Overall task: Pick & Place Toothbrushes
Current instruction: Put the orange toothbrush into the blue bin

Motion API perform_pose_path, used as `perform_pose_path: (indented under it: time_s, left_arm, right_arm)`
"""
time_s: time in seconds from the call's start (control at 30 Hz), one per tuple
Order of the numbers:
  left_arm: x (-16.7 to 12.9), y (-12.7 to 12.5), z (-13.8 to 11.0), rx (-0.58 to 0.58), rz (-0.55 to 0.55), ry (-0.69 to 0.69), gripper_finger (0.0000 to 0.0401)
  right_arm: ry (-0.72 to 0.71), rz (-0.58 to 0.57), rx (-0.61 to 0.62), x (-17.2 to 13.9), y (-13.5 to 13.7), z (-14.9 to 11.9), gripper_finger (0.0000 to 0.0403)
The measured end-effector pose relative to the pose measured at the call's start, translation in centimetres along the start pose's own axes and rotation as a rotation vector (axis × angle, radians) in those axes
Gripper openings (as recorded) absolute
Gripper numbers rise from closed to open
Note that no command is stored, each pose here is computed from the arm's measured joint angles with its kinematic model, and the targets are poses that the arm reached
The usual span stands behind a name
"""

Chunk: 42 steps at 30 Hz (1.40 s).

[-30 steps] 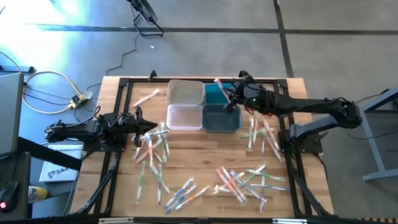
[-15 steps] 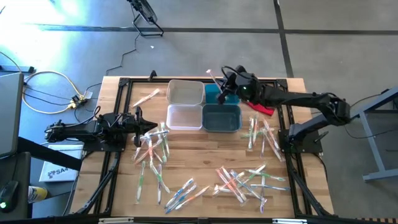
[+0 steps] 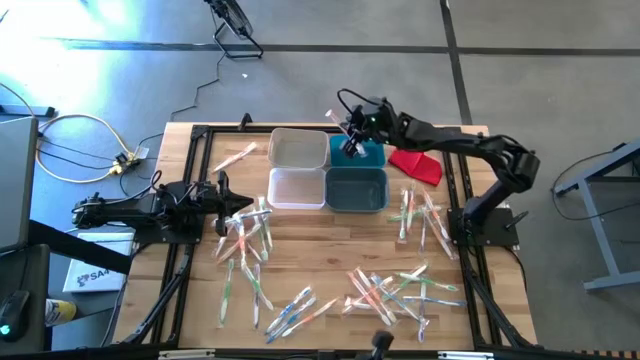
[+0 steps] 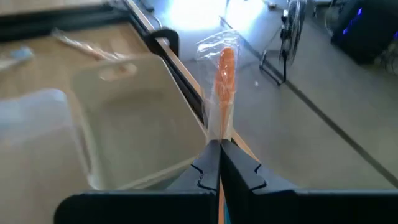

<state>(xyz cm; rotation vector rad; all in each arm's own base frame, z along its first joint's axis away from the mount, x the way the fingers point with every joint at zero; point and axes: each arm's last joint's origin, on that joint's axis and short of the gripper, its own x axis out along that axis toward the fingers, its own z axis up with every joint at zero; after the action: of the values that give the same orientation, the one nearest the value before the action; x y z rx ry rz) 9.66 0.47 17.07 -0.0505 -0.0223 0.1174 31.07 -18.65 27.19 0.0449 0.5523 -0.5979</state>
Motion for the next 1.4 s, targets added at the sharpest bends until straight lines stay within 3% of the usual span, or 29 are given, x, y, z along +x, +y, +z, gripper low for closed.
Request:
perform_pose_path:
  time_s: [0.4, 0.7, 1.4]
  left_arm:
    - [0.0, 0.0, 0.0, 0.0, 0.0, 0.001, 0.001]
    - [0.0, 0.0, 0.0, 0.0, -0.001, 0.001, 0.001]
    - [0.0, 0.0, 0.0, 0.0, -0.001, 0.003, 0.001]
  right_arm:
    - [0.107, 0.021, 0.039, 2.8, -2.5, -2.4, 0.0002]
    - [0.22, 0.049, -0.018, 4.1, -2.6, -4.2, 0.0002]
    - [0.243, 0.142, -0.073, 4.4, -2.6, -4.8, 0.0002]
